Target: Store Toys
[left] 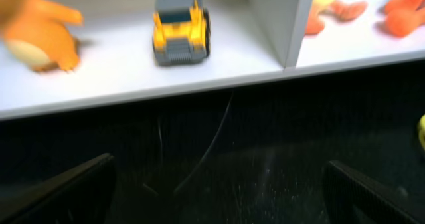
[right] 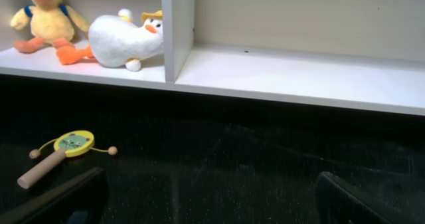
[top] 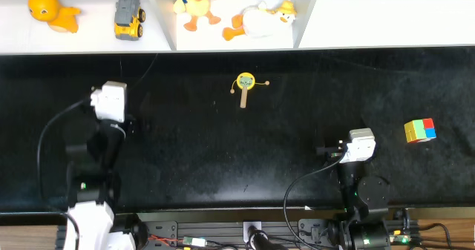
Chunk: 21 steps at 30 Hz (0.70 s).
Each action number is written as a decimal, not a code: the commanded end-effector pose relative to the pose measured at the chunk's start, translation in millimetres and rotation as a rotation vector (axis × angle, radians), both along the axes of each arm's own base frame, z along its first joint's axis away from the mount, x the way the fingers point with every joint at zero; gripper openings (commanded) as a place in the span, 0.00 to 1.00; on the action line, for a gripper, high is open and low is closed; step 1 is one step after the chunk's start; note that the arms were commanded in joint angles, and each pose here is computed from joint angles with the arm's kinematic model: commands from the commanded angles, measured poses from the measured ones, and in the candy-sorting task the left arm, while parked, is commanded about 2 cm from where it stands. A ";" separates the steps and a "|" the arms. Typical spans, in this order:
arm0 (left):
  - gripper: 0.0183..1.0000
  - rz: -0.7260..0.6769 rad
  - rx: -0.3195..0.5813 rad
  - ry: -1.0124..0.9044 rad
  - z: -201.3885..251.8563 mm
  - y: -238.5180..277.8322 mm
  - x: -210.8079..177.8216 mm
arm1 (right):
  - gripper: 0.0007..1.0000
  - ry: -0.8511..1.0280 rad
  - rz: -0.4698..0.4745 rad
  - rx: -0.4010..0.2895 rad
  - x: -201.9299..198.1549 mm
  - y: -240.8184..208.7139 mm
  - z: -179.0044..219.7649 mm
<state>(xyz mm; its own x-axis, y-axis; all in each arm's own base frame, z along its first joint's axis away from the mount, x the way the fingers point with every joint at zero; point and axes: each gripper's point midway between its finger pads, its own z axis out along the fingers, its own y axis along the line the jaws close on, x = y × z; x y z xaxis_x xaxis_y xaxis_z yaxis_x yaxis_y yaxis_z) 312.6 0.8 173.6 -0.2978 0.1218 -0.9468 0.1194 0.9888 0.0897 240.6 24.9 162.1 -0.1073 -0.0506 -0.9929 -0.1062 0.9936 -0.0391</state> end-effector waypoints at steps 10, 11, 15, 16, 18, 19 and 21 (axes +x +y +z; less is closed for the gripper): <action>1.00 0.014 0.006 -0.240 44.2 -2.9 -35.5 | 0.99 -0.013 0.008 0.002 -0.7 1.6 3.7; 1.00 0.024 0.009 -0.243 43.6 -1.6 -36.4 | 1.00 -0.013 0.008 0.002 -0.7 1.6 3.6; 1.00 0.052 0.019 -0.312 51.7 0.6 -46.6 | 1.00 -0.013 0.008 0.002 -0.7 1.6 3.6; 1.00 0.052 0.020 -0.332 54.6 -0.2 -49.0 | 1.00 -0.013 0.008 0.002 -0.7 1.7 3.7; 1.00 0.059 0.022 -0.362 58.5 -0.8 -53.2 | 0.99 -0.013 0.008 0.002 -0.7 1.7 3.5; 1.00 0.065 0.023 -0.373 59.5 -0.5 -54.9 | 0.99 -0.013 0.008 0.002 -0.7 1.7 3.7; 1.00 0.076 0.023 -0.380 59.0 0.3 -57.1 | 1.00 -0.013 0.008 0.002 -0.7 1.6 3.6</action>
